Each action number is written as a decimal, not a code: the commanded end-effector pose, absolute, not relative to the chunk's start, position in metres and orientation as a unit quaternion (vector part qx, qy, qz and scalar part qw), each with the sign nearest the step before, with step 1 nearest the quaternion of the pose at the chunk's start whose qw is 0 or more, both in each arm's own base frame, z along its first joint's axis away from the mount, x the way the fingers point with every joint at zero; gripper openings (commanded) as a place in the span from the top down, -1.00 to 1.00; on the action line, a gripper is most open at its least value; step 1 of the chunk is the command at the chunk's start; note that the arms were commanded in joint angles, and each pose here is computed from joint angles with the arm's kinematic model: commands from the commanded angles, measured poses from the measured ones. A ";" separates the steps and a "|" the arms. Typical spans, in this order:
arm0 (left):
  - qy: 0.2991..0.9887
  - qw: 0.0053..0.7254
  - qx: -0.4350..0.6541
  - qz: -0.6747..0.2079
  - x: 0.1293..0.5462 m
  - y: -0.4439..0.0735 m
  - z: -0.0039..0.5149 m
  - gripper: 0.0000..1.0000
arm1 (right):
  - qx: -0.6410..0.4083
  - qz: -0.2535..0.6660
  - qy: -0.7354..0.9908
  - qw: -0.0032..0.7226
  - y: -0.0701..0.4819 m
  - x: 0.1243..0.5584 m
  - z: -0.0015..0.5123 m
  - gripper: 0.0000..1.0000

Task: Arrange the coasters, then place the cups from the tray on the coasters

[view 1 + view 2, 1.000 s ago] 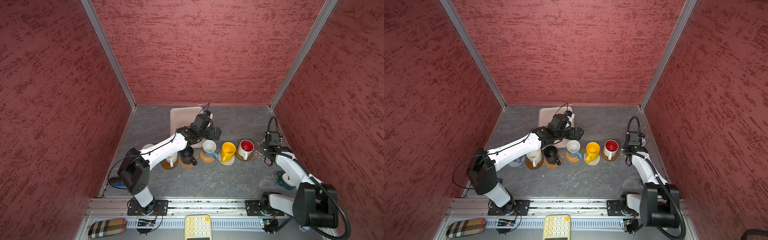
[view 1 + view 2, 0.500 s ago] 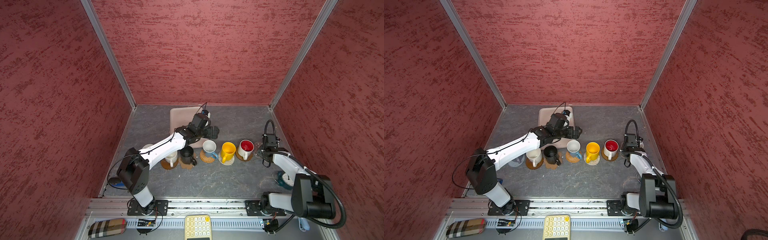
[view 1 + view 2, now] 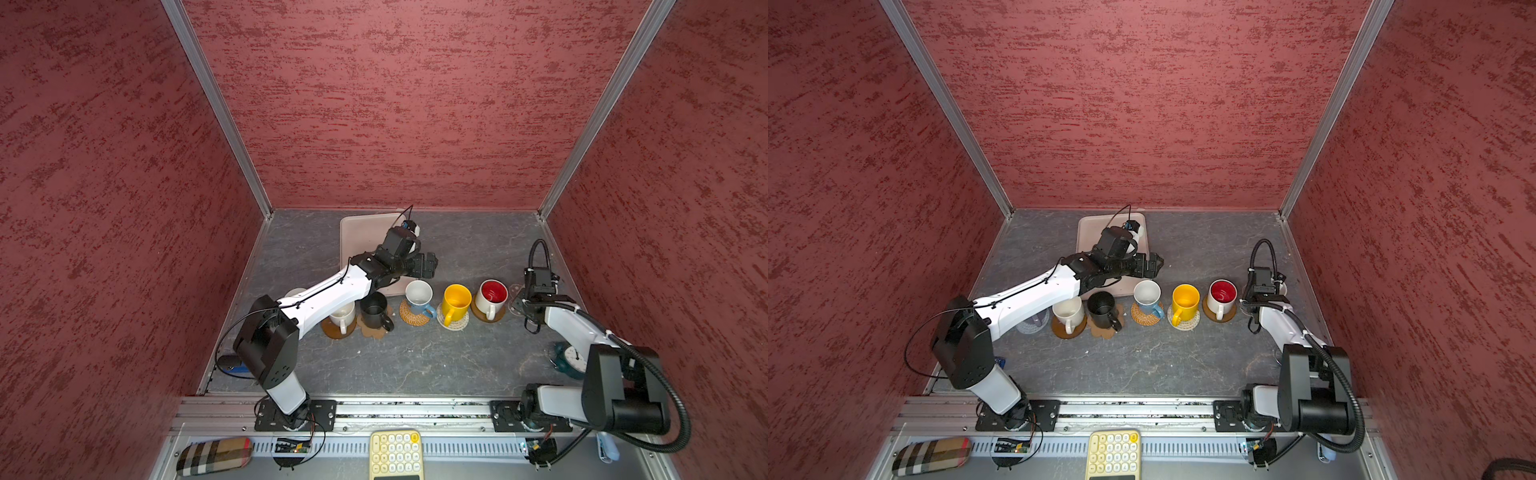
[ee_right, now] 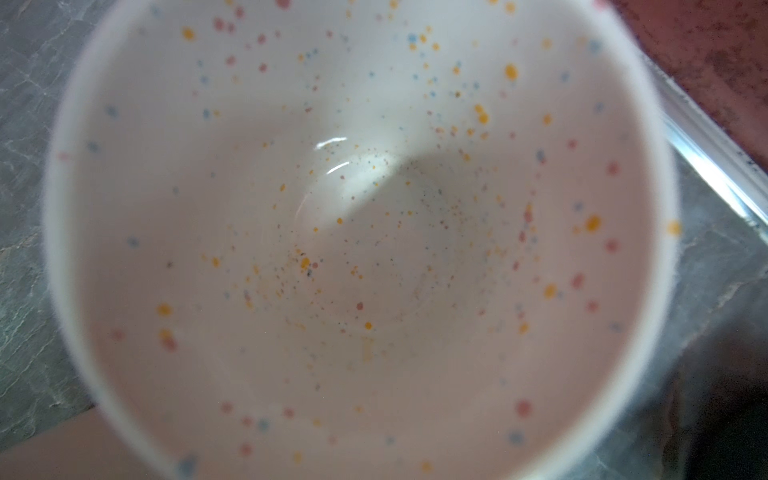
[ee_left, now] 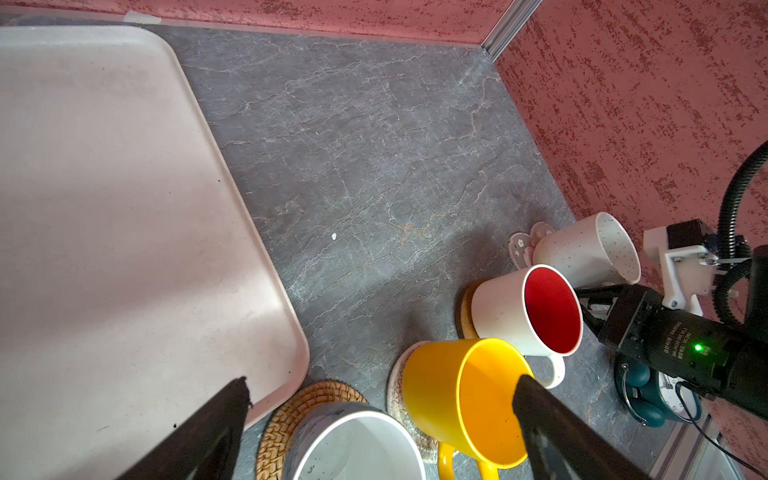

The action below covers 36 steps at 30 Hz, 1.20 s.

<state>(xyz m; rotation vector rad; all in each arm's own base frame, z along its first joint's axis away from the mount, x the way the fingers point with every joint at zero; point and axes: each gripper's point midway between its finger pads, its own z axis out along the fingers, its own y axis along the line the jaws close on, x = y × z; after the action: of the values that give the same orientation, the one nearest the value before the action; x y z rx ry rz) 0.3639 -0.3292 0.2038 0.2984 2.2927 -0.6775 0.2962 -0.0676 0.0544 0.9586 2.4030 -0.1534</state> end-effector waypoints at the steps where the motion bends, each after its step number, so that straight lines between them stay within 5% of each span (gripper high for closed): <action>1: 0.881 0.366 0.114 -0.278 0.364 -0.330 0.215 -0.99 | 0.361 -0.043 0.875 0.318 -0.073 0.321 0.069 1.00; 36: 0.876 0.398 0.095 -0.253 0.356 -0.296 0.252 -0.99 | 0.339 0.019 0.862 0.376 -0.057 0.312 0.115 -0.35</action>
<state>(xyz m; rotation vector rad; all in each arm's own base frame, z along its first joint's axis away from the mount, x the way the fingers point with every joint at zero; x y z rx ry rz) 0.3579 -0.3104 0.2402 0.2526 2.2388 -0.6825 0.3094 -0.0584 0.1010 0.8908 2.2531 0.0123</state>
